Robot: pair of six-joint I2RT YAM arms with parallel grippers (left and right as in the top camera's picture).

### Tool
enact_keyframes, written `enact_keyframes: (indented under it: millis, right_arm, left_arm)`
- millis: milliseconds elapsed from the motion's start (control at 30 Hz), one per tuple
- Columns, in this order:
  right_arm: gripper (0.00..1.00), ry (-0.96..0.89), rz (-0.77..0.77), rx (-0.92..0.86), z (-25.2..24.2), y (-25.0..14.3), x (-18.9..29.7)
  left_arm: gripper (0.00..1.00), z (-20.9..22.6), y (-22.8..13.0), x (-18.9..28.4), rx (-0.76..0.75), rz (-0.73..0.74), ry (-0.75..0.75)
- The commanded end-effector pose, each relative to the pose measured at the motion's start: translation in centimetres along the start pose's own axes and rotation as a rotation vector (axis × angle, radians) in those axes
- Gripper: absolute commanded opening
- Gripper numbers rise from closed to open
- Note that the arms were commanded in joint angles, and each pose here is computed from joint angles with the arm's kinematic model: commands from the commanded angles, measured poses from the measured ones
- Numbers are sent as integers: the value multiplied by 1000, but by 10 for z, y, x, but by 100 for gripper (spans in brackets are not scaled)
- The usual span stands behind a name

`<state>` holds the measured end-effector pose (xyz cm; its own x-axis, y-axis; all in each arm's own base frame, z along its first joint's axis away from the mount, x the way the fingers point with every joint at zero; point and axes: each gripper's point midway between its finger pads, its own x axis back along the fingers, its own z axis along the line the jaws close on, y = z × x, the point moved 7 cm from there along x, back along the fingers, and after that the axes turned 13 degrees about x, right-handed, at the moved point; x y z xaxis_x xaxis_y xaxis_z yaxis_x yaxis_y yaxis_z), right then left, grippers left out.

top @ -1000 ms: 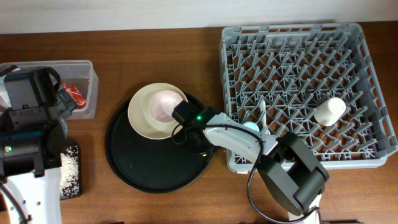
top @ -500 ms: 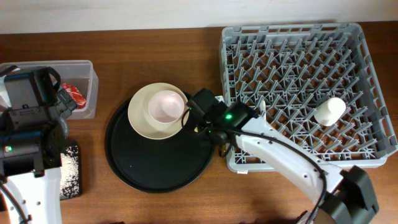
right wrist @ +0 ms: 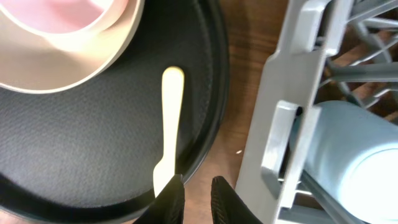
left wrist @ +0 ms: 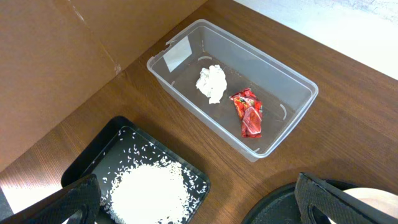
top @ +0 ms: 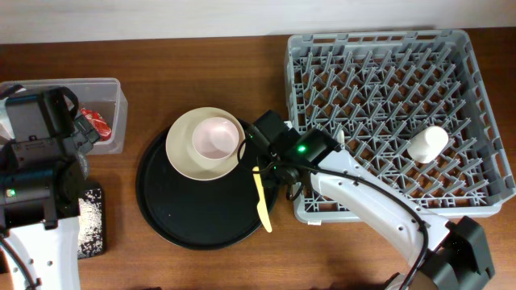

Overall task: Sort waste into correct bins and load items into the dishwasher rack
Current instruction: 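Lift the yellow knife off the black tray with the right gripper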

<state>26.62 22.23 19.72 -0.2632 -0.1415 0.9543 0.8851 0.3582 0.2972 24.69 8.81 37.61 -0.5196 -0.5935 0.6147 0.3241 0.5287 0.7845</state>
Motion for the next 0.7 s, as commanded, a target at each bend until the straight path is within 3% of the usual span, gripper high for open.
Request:
enact_keyframes:
  millis: [0,100,133,200,367,667]
  right_arm:
    - [21,76,-14,37,16,-1,13]
    - [29,98,26,102,39,-12,4]
    - [38,73,49,140,50,-17,-7]
    - [45,-76,83,106,49,-22,-31]
    - [44,-130,197,110,53,-29,-94]
    - [43,-134,210,93,50,-33,-107]
  left_arm:
    - [99,3,4,3,24,-20,7]
    - [99,3,4,3,24,-20,7]
    - [99,3,4,3,24,-20,7]
    - [99,3,4,3,24,-20,7]
    - [99,3,4,3,24,-20,7]
    - [99,3,4,3,24,-19,7]
